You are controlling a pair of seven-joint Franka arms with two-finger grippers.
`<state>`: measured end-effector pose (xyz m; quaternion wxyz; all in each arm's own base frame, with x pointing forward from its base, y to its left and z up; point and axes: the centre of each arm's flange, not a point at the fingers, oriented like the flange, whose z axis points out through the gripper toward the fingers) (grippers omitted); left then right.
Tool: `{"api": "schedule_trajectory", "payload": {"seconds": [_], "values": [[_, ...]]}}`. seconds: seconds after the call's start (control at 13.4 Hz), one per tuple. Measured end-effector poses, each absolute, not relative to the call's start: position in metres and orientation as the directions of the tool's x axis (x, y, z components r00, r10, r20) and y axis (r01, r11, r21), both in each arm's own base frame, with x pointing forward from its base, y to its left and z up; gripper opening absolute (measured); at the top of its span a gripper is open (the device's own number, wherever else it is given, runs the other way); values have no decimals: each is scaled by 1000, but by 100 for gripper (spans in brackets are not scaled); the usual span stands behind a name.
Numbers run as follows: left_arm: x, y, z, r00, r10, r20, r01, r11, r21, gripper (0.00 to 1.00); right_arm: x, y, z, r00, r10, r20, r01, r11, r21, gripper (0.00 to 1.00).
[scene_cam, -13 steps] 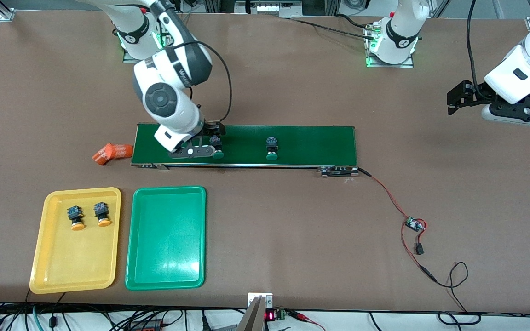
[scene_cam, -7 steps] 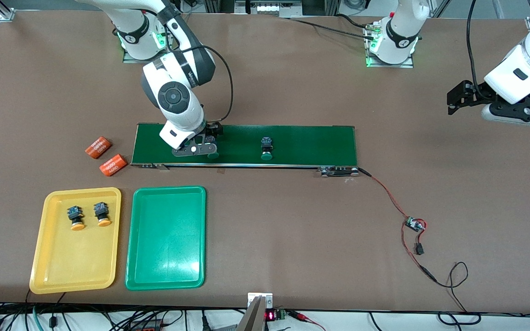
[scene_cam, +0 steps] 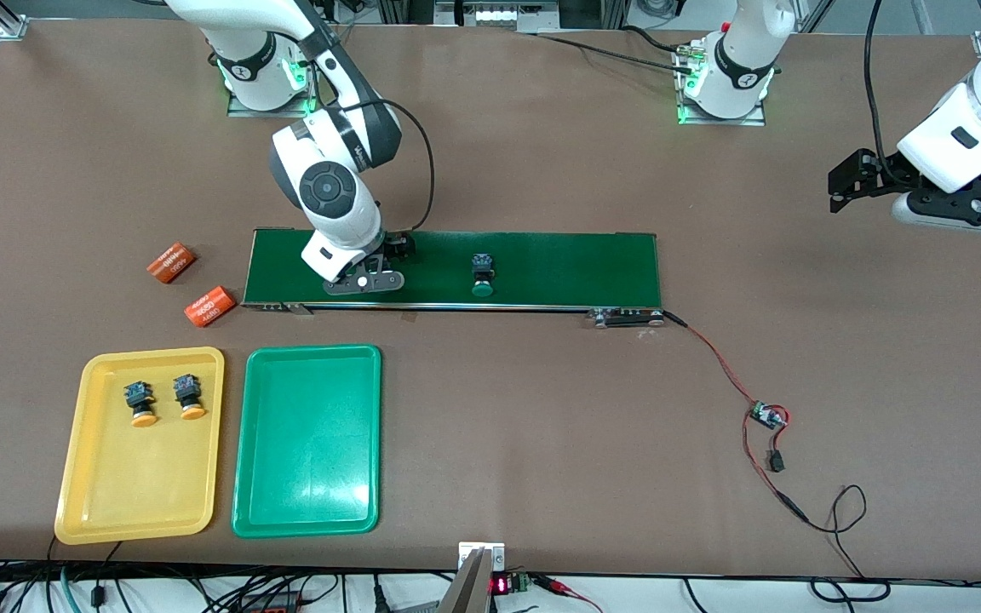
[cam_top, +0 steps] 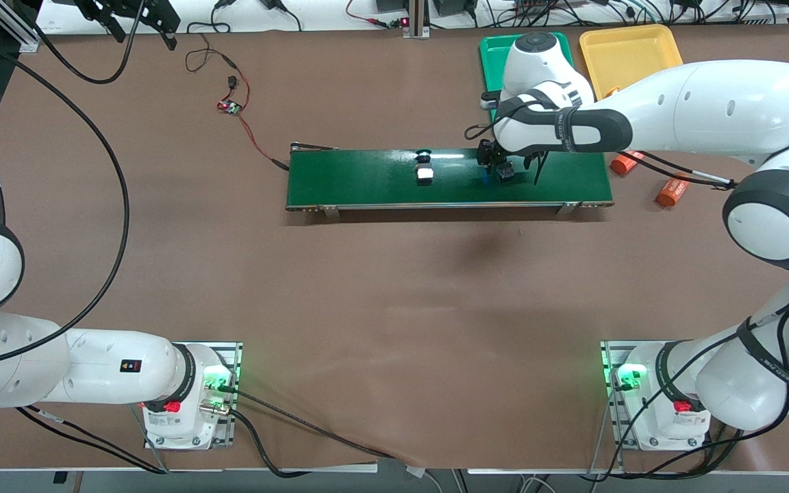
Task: Sort buttons by color to trays
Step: 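Carry the green-cap button over the green tray and lower it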
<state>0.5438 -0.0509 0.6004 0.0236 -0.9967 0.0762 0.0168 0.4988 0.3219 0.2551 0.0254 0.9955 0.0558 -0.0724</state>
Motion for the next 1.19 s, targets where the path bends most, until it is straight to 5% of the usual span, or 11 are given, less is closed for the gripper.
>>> {"api": "schedule_trajectory", "payload": {"seconds": [0.22,0.52,0.6,0.9,1.19], "values": [[544,-51,600,988,-151,-37,-152,-987,-44,100,504,312,245,984,85,-158,95,-994,52,95],[544,-50,600,988,-150,-37,-152,-987,-44,100,512,294,241,985,51,-166,61,-996,57,47],[544,-50,600,988,-150,-38,-152,-987,-44,100,513,292,241,985,47,-166,58,-997,57,41],[544,-50,600,988,-150,-39,-152,-987,-44,100,527,296,259,992,46,-122,50,-998,35,41],[544,-50,600,988,-150,-40,-152,-987,-44,100,583,287,315,1000,-1,4,-1,-1000,-24,41]]}}
